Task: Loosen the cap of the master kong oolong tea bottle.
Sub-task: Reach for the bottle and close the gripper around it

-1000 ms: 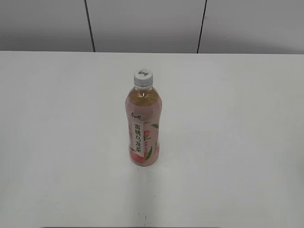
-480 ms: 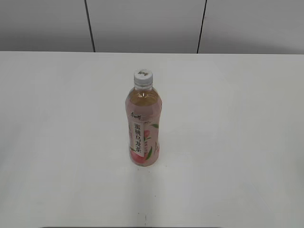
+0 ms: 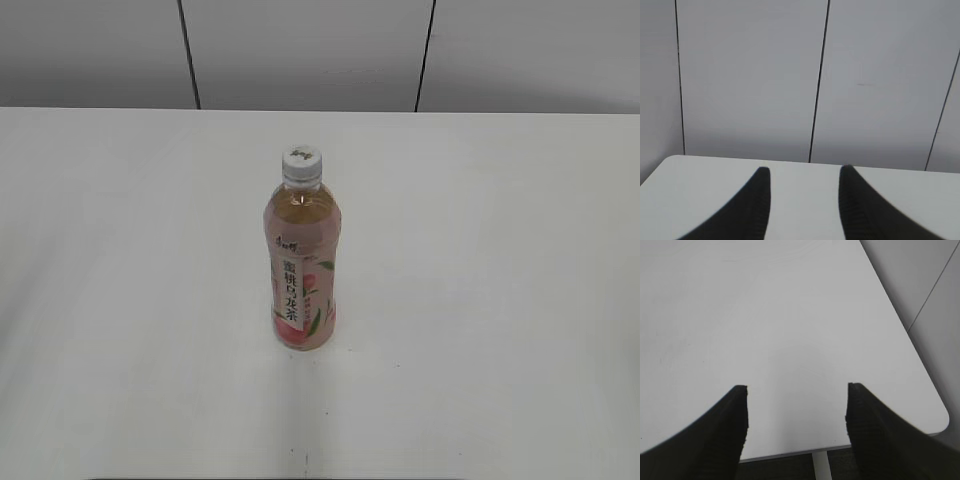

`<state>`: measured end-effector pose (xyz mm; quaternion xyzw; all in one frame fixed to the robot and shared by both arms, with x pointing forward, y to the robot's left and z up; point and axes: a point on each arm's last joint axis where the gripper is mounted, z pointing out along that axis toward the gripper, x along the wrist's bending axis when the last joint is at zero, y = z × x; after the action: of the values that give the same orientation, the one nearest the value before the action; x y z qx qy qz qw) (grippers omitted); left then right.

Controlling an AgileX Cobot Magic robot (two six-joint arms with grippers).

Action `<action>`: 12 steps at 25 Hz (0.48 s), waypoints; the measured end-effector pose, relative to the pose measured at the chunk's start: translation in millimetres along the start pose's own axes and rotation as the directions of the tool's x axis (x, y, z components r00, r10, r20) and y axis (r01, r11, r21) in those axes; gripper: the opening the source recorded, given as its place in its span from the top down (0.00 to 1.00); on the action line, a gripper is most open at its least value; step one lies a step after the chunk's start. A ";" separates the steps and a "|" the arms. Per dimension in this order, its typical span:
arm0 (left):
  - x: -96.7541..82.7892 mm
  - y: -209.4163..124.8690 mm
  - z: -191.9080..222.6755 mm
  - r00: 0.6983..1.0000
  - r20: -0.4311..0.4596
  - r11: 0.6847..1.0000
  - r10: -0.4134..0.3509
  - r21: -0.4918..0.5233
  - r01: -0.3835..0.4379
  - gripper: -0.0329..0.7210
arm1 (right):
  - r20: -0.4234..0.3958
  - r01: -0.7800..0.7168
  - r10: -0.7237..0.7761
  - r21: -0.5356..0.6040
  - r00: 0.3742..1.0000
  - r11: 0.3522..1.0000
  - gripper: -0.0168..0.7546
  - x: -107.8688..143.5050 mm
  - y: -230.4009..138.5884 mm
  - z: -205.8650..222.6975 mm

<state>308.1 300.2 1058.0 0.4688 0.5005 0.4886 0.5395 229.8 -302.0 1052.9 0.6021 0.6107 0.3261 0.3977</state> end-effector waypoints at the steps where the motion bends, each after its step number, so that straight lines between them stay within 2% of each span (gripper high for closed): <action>1: 0.5 -4.8 5.7 1.000 -0.002 1.000 -0.003 0.010 0.003 0.58 | 0.000 0.000 0.000 0.000 1.000 1.000 0.37 0.0 0.0 0.0; 8: -2.3 -20.2 49.6 0.999 0.029 0.998 0.022 0.054 -0.024 0.58 | 0.000 0.000 0.000 0.000 1.000 1.000 0.37 0.0 0.0 0.0; 12: -14.3 -36.4 77.2 0.988 0.126 0.990 0.090 0.097 -0.102 0.58 | 0.000 0.000 0.000 0.000 1.000 1.000 0.37 0.0 0.0 0.0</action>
<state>387.0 281.6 1027.5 0.5485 0.4683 0.4580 0.5198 229.8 -302.0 1052.9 0.6021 0.6107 0.3261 0.3977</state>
